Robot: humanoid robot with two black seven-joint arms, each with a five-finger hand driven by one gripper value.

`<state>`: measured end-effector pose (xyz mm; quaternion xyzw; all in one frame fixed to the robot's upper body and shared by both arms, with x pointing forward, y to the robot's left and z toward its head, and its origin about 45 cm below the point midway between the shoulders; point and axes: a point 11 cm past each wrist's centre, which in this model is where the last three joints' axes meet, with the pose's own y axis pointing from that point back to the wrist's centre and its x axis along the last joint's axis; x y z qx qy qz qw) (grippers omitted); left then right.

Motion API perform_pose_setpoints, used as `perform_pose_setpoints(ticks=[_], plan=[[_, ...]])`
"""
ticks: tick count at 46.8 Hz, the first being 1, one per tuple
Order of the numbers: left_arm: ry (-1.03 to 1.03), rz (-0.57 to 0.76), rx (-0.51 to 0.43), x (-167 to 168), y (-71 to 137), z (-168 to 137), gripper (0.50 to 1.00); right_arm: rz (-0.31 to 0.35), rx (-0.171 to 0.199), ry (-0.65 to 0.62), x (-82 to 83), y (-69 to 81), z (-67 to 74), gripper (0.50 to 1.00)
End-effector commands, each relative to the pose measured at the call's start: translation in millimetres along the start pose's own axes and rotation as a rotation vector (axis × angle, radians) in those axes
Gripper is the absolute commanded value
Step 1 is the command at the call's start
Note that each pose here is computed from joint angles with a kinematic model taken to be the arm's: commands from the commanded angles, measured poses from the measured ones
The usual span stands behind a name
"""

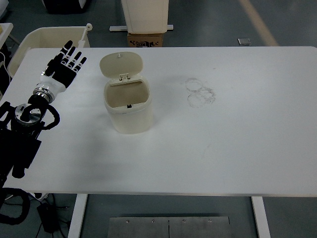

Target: Open trash bin

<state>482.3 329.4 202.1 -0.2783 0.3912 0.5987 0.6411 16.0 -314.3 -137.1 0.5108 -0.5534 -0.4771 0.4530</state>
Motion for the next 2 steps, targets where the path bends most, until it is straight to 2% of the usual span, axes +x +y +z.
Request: perform_pose_setpoints(ticks=[1,2], plan=[[-0.005,-0.003,0.004,-1.6,-0.7,-1.3,1.000,0.000,0.003,0.001,0.2,0.0,-1.0,0.993],[-0.008,-0.002,0.005,-1.1,-0.6,-1.4,1.000,0.000,0.003,0.001,0.2,0.0,-1.0,0.991]])
